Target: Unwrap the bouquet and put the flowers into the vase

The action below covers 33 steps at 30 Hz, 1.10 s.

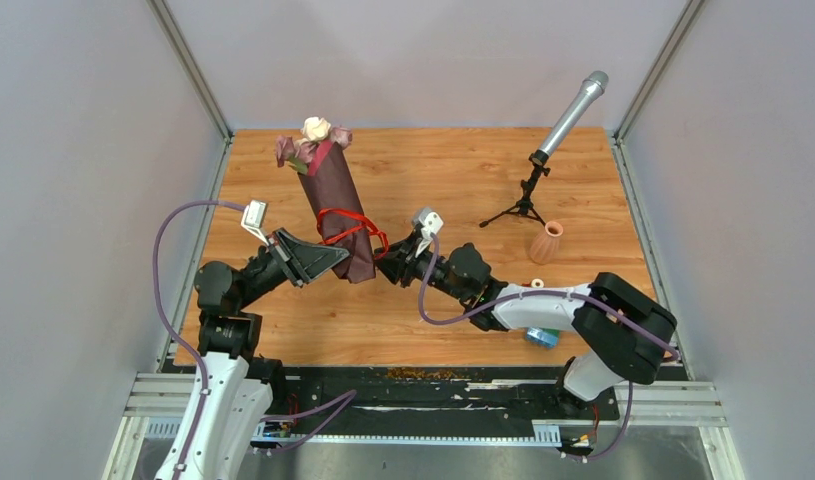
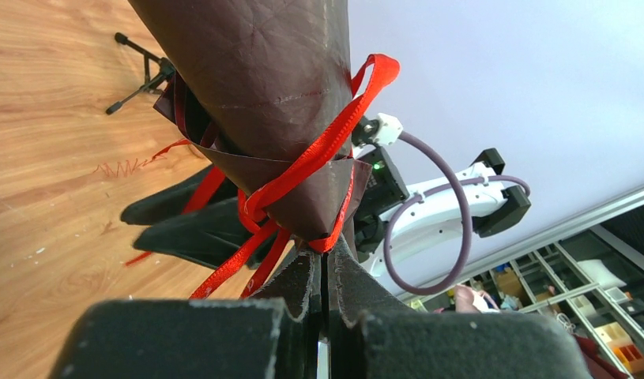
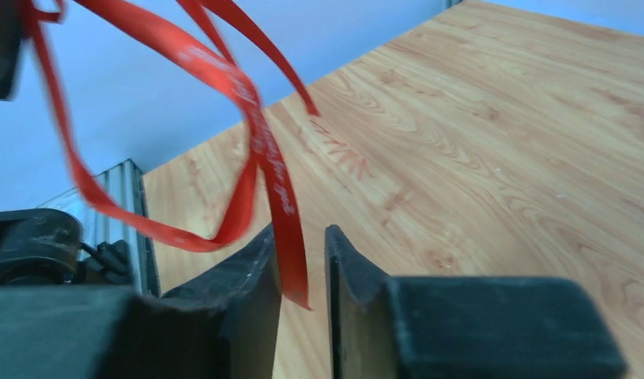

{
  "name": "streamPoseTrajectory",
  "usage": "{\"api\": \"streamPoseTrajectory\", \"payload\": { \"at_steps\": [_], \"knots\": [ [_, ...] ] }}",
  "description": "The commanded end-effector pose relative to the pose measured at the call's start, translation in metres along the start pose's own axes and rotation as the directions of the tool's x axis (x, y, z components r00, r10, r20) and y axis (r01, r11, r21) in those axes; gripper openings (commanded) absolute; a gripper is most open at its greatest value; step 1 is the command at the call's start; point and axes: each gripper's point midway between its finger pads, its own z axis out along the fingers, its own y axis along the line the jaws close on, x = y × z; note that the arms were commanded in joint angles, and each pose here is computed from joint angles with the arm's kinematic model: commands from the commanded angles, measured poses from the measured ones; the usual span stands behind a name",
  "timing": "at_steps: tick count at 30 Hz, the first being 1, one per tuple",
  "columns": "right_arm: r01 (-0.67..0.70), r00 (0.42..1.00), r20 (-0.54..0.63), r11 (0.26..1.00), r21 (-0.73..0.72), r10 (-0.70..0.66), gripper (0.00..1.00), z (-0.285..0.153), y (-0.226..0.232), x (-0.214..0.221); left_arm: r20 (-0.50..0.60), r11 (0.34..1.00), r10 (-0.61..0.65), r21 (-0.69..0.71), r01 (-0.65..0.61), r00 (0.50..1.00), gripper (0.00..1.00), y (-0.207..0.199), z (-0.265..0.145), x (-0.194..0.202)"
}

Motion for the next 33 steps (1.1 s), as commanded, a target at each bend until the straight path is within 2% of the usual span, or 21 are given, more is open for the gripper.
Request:
{"api": "streamPoseTrajectory", "payload": {
  "at_steps": [1, 2, 3, 7, 11, 14, 18, 20, 22, 23, 24, 26, 27, 30, 33],
  "knots": [
    [0.098, 0.99, 0.089, 0.991, 0.097, -0.106, 0.1, 0.011, -0.02, -0.025, 0.016, 0.998, 0.03, 0.057, -0.031, 0.999, 0.0, -0.021, 0.001, -0.008],
    [0.114, 0.991, 0.064, 0.987, 0.115, -0.122, 0.01, 0.007, -0.025, -0.021, 0.018, 0.998, 0.038, 0.059, -0.039, 0.999, 0.0, -0.022, 0.001, -0.009],
    [0.122, 0.989, 0.059, 0.978, 0.167, -0.134, 0.0, 0.001, -0.034, -0.024, 0.021, 0.997, 0.048, 0.056, -0.049, 0.999, 0.0, -0.022, 0.001, -0.009],
    [0.192, 0.979, 0.006, 0.93, 0.314, -0.204, 0.0, -0.035, -0.054, -0.044, -0.004, 0.992, 0.079, -0.095, -0.079, 0.997, 0.0, 0.013, 0.001, -0.005],
    [0.319, 0.944, -0.022, 0.893, 0.316, -0.329, 0.0, -0.056, -0.039, -0.103, -0.133, 0.946, 0.067, -0.307, -0.105, 0.989, 0.0, 0.068, -0.006, 0.019],
    [0.381, 0.924, -0.079, 0.896, 0.228, -0.373, 0.0, -0.051, -0.018, -0.128, -0.193, 0.956, 0.038, -0.279, -0.092, 0.98, 0.0, 0.073, 0.007, 0.037],
    [0.376, 0.922, -0.125, 0.925, 0.059, -0.366, 0.0, -0.02, 0.018, -0.145, -0.318, 0.97, 0.041, -0.215, -0.114, 0.947, 0.0, 0.066, 0.029, 0.068],
    [0.362, 0.921, -0.168, 0.932, 0.026, -0.353, 0.0, 0.0, 0.029, -0.146, -0.371, 0.973, 0.049, -0.19, -0.128, 0.927, 0.0, 0.063, 0.035, 0.08],
    [0.331, 0.924, -0.225, 0.942, 0.062, -0.31, 0.0, 0.021, 0.022, -0.14, -0.407, 0.978, 0.052, -0.163, -0.128, 0.912, 0.0, 0.059, 0.039, 0.089],
    [0.317, 0.928, -0.232, 0.945, 0.081, -0.291, 0.05, 0.029, 0.021, -0.148, -0.411, 0.983, 0.054, -0.14, -0.122, 0.91, 0.0, 0.055, 0.04, 0.09],
    [0.311, 0.925, -0.262, 0.944, 0.113, -0.274, 0.17, 0.035, 0.015, -0.147, -0.412, 0.986, 0.057, -0.117, -0.115, 0.909, 0.0, 0.051, 0.04, 0.092],
    [0.298, 0.913, -0.332, 0.943, 0.151, -0.236, 0.6, 0.039, 0.006, -0.136, -0.379, 0.995, 0.063, -0.05, -0.088, 0.923, 0.0, 0.037, 0.041, 0.089],
    [0.294, 0.907, -0.359, 0.942, 0.163, -0.221, 0.74, 0.037, 0.004, -0.13, -0.36, 0.997, 0.056, -0.026, -0.07, 0.931, 0.0, 0.03, 0.041, 0.088],
    [0.27, 0.912, -0.375, 0.932, 0.243, -0.166, 0.93, 0.02, -0.009, -0.127, -0.295, 1.0, 0.017, 0.02, -0.012, 0.955, 0.0, 0.017, 0.042, 0.082],
    [0.217, 0.926, -0.367, 0.921, 0.322, -0.09, 0.96, -0.006, -0.022, -0.136, -0.248, 0.998, -0.042, 0.04, 0.054, 0.968, 0.0, 0.01, 0.043, 0.076]
  ]
}}
